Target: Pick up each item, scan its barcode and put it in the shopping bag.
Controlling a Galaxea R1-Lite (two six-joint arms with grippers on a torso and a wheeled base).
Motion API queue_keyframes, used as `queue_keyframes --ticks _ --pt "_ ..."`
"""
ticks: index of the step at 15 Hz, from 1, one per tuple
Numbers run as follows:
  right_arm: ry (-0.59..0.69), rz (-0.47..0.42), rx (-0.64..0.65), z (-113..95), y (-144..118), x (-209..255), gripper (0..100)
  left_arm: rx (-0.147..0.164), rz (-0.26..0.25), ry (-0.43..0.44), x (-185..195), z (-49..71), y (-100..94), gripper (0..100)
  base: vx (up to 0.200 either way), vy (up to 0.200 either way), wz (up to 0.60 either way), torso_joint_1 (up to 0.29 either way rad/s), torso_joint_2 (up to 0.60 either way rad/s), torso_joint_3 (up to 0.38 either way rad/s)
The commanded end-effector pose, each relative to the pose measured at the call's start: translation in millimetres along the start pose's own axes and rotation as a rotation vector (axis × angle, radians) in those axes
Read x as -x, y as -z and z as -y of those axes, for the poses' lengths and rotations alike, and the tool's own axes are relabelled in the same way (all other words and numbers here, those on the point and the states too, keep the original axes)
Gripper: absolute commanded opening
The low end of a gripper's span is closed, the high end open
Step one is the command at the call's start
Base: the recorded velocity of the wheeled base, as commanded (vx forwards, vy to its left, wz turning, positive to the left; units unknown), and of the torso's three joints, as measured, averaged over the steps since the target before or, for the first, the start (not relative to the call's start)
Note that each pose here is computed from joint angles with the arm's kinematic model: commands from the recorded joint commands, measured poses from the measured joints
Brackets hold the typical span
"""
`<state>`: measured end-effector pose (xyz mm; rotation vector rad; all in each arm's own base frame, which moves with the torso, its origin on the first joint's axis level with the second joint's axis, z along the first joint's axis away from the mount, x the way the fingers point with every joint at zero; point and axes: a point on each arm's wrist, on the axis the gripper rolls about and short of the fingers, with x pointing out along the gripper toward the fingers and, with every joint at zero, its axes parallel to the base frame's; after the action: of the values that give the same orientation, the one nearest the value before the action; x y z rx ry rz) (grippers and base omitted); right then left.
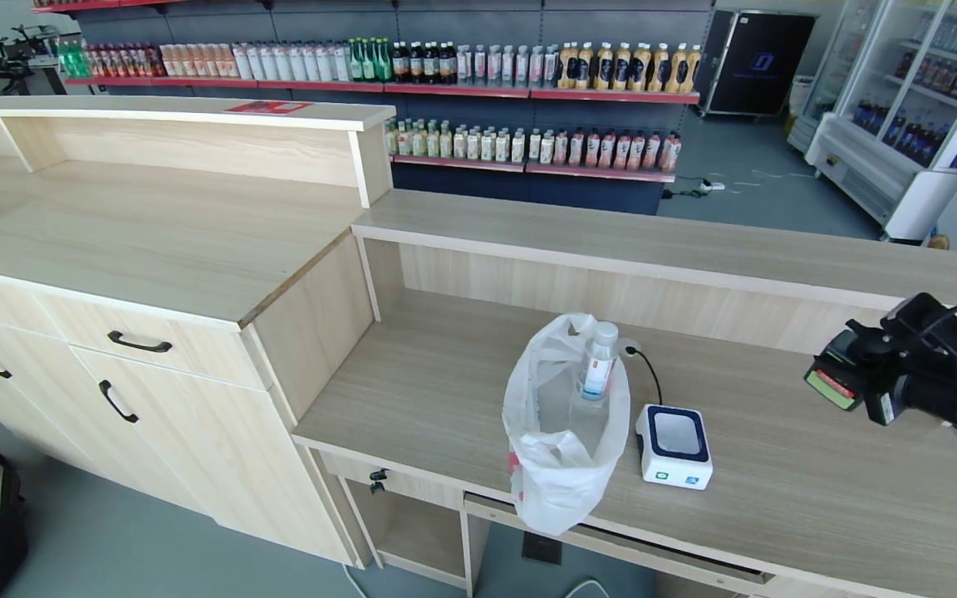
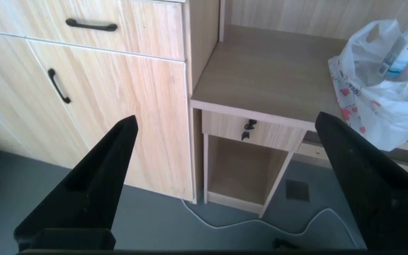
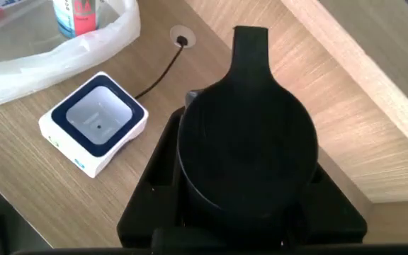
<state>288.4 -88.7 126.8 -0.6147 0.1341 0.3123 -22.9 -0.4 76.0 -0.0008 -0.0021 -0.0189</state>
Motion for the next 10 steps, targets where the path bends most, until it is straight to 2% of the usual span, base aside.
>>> queue_keyframes --ticks 1,3,5,6,9,10 --pt "0.035 0.073 0.047 3.3 -28.1 12.1 0 0.001 0.001 -0.001 0.0 0.0 0.0 100 0.0 0.0 0.6 0.002 0.0 0.002" --pt "-0.025 0.133 -0.018 -8.5 -46.4 -0.7 0 0.001 0.001 -0.001 0.0 0.0 0.0 100 0.0 0.0 0.6 0.002 0.01 -0.002" --pt "-0.078 0.168 -0.073 -18.6 -57.6 -10.3 0 0.001 0.001 -0.001 0.0 0.0 0.0 100 0.0 0.0 0.0 0.0 0.0 0.0" --pt "-0.188 0.195 -0.136 -43.4 -67.9 -29.1 0 0.001 0.001 -0.001 0.0 0.0 0.0 100 0.0 0.0 0.0 0.0 0.0 0.0" --pt "-0.358 0.105 -0.185 -89.5 -44.5 -60.9 0 0.001 0.001 -0.001 0.0 0.0 0.0 100 0.0 0.0 0.0 0.0 0.0 0.0" --pt "-0.386 0.081 -0.196 -97.8 -36.3 -69.2 0 0.001 0.001 -0.001 0.0 0.0 0.0 100 0.0 0.0 0.0 0.0 0.0 0.0"
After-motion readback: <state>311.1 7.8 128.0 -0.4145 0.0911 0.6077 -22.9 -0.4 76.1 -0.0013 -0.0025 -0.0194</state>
